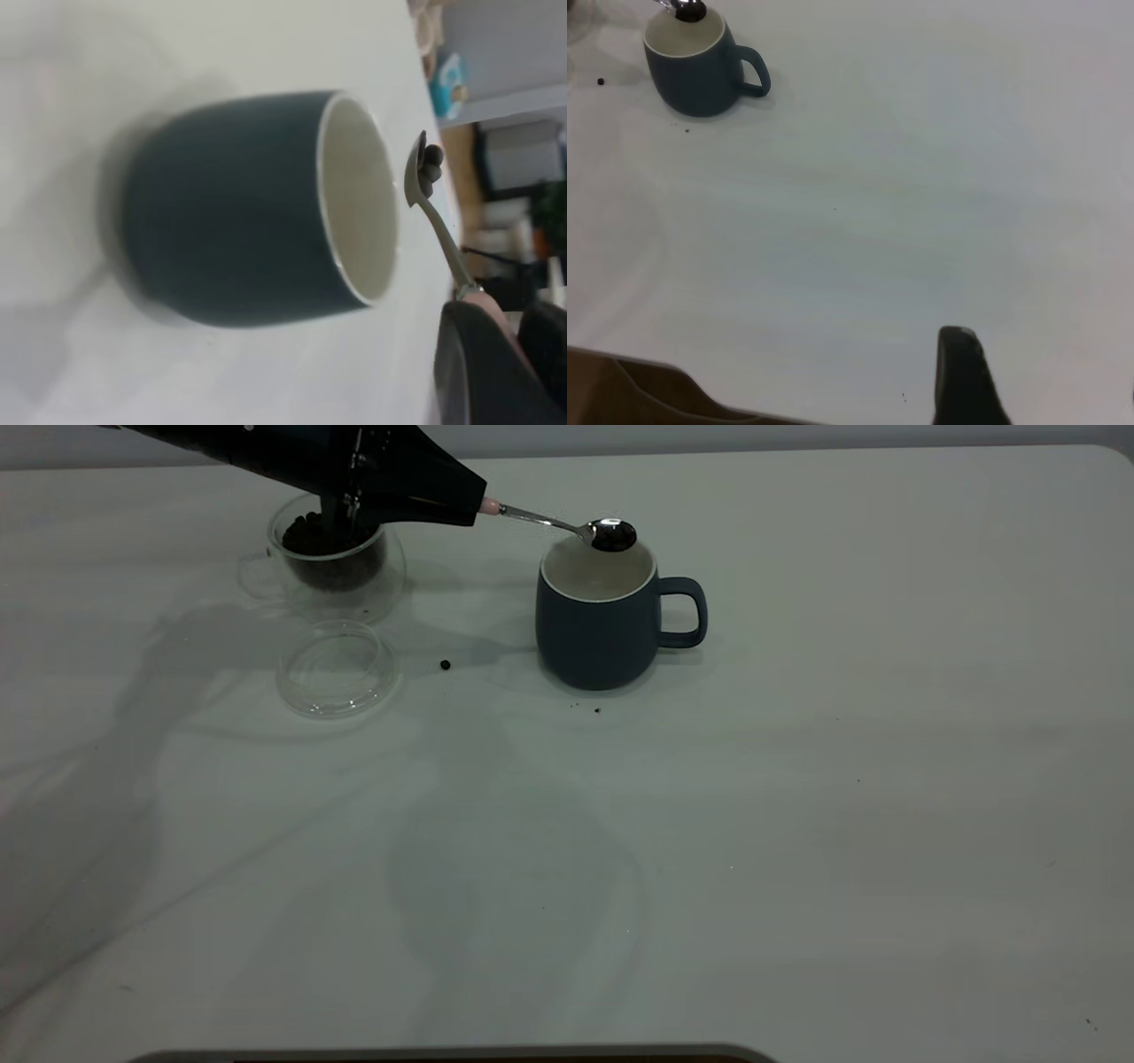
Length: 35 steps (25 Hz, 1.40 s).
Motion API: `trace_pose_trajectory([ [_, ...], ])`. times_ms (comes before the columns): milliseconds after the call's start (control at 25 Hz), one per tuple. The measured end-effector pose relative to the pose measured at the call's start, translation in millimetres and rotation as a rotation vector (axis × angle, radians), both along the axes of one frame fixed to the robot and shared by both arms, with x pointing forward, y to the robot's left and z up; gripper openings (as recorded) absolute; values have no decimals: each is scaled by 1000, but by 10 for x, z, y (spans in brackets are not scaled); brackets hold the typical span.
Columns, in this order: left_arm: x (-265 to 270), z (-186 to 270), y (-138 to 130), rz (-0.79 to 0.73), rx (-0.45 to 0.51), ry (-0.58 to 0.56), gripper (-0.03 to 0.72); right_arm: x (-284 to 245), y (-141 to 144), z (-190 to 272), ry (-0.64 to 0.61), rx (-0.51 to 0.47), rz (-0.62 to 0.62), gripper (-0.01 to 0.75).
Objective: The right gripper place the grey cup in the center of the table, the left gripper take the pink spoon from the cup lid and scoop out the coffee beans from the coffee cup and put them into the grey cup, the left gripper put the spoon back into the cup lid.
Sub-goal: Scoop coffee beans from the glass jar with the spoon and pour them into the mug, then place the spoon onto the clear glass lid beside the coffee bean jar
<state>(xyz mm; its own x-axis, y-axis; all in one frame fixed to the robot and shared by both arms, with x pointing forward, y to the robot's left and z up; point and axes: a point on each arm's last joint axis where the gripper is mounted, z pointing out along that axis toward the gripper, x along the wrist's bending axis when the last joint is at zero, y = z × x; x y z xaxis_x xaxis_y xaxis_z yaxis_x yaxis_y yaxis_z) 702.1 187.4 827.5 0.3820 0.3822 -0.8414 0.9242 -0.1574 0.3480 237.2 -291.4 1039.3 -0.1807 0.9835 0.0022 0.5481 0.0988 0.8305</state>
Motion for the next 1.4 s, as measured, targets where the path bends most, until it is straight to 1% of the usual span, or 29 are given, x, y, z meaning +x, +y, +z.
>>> trace_pose_trajectory([
  [200,31,-21,10,-10,27,-100,116,0,0,-1,1,0,0,483],
  [280,37,-25,13,-36,34,-170,116,0,0,-1,1,0,0,483],
  [400,37,-25,13,-112,37,-331,116,0,0,-1,1,0,0,483],
  [520,37,-25,13,-166,40,-443,116,0,0,-1,1,0,0,483],
  [640,39,-26,13,-182,43,-482,116,0,0,-1,1,0,0,483],
  [800,54,105,24,-185,45,-505,116,0,0,-1,1,0,0,483],
  [920,60,400,107,-171,10,-492,116,0,0,-1,1,0,0,483],
  [1000,72,637,250,-138,-7,-473,116,0,0,-1,1,0,0,483],
  [1120,99,970,550,-38,1,-427,116,0,0,-1,1,0,0,483],
  [1240,79,1178,847,32,51,-367,116,0,0,-1,1,0,0,483],
  [1320,53,1179,1013,55,104,-307,116,0,0,-1,1,0,0,483],
  [1400,8,1098,1140,47,187,-236,116,0,0,-1,1,0,0,483],
])
